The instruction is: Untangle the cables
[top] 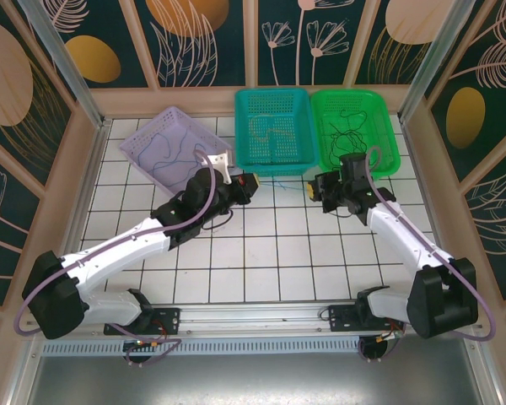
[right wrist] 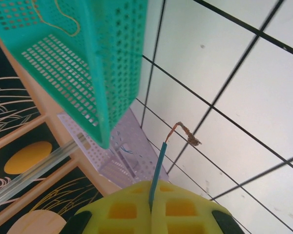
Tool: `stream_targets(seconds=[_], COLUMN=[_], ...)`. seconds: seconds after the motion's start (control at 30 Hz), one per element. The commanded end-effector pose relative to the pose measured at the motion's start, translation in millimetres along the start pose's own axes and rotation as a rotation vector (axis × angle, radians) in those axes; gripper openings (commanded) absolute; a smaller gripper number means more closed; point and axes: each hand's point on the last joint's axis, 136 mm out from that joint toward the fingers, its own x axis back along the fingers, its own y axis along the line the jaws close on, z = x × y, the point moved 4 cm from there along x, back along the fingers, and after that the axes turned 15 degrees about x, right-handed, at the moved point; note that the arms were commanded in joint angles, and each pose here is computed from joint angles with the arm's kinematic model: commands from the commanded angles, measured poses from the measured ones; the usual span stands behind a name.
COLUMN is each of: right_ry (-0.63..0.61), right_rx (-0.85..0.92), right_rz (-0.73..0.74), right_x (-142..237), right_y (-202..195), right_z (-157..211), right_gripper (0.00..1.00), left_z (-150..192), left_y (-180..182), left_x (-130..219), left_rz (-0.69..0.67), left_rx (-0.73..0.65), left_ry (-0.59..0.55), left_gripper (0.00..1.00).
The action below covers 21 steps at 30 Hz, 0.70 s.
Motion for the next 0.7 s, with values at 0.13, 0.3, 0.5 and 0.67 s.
stream_targets(seconds=[0.13,0.3,0.5,0.67], right_ry=[0.135,0.194,0.253,0.299], right_rx=[-0.072,-0.115,-0.192,-0.140], right_rz=[0.092,0.108,0.093,0.055], right_x=[-17.9,-26.2,-33.2,-35.3], right_y=[-25.7,-34.1,-35.3,-22.9], right_z=[32.9,56.3,71.9,78.3], right_gripper=[0.00,0.00,0.00,0.00], left_z=[-39.2,-55.8,-75.3,-64.4], left_y=[-29.4,-43.8,-61.4,-69.2], left_x=[3.2,-1.3,-8.6,-19.0], left_rz=[0.174,0.253,0.351,0.391], left_rx=[0.119,0.151,0.165,0.123], left_ry=[-0.130,-0.163,-0.186,-0.086], left_gripper=[0.00,0.00,0.00,0.00])
